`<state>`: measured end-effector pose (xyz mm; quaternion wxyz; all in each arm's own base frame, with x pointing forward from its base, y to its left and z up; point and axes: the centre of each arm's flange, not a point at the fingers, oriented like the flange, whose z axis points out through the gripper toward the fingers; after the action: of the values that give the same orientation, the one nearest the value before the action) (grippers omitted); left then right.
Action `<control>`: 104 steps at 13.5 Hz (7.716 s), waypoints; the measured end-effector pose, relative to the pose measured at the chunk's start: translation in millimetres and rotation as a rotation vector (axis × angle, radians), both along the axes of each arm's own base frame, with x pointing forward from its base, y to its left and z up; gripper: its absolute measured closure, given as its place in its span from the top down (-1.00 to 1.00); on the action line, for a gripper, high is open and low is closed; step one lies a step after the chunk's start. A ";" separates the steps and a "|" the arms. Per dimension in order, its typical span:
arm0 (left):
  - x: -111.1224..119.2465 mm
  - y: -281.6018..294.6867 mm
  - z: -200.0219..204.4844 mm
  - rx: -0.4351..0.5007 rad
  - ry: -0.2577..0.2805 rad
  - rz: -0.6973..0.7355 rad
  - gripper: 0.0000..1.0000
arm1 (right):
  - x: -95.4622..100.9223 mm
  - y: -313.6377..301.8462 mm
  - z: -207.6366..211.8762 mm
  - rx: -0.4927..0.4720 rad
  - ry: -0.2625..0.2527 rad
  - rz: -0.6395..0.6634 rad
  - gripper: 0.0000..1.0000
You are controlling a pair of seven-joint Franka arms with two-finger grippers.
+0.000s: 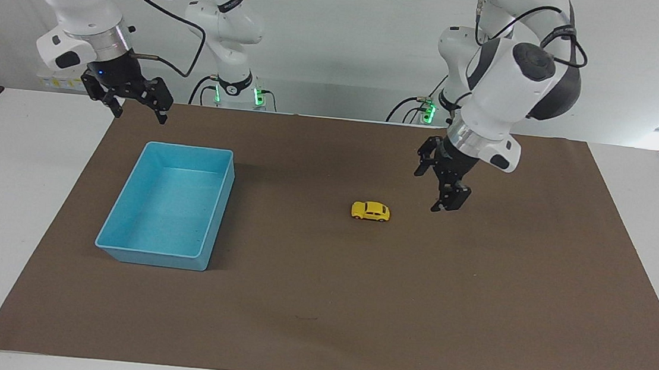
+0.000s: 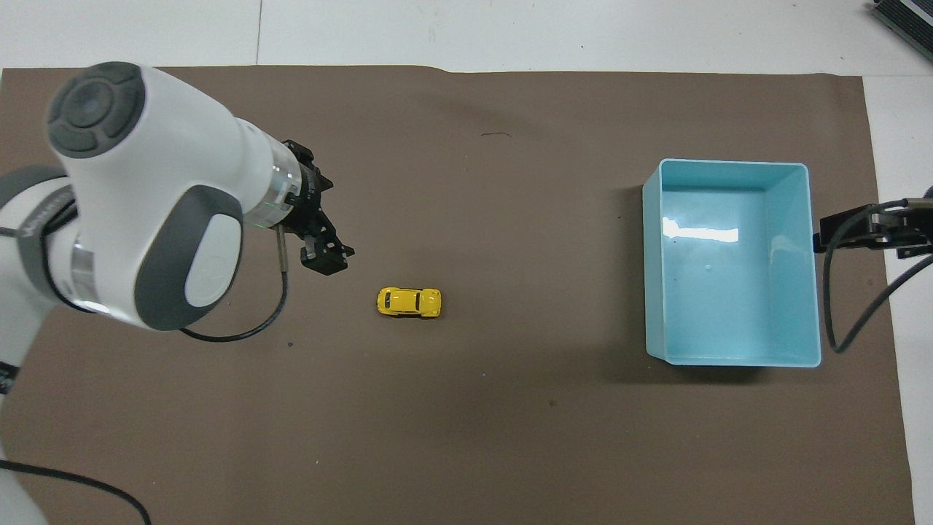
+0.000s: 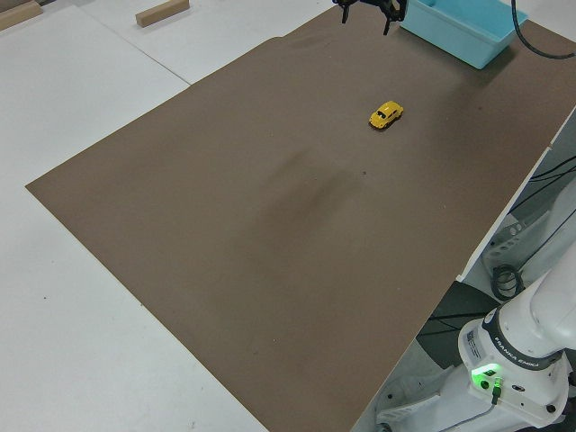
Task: Wind up and store yellow beetle car
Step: 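Reach the left gripper down over the yellow beetle car, then press the car with the left gripper and drag it back toward the robot, then release the car from the left gripper so it rolls toward the box, then raise the left gripper away while the right gripper reaches the car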
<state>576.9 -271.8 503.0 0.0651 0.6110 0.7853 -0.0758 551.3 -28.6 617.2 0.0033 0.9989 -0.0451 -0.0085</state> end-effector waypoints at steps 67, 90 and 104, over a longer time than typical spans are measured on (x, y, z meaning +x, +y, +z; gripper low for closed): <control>-59.5 18.9 -186.0 0.171 0.037 0.016 0.00 | 0.0 0.0 0.0 0.000 0.000 0.000 1.00; -9.9 20.5 -77.7 0.131 -0.078 0.044 1.00 | -0.9 0.8 -0.7 0.000 0.009 0.001 1.00; -3.8 80.9 37.3 0.188 -0.215 -0.765 1.00 | 9.7 86.7 -28.3 -0.027 0.052 -0.557 1.00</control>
<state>573.1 -190.9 540.3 0.0578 0.8667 0.4938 0.0418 561.0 58.1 588.9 0.0155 0.9474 -0.3178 -0.0343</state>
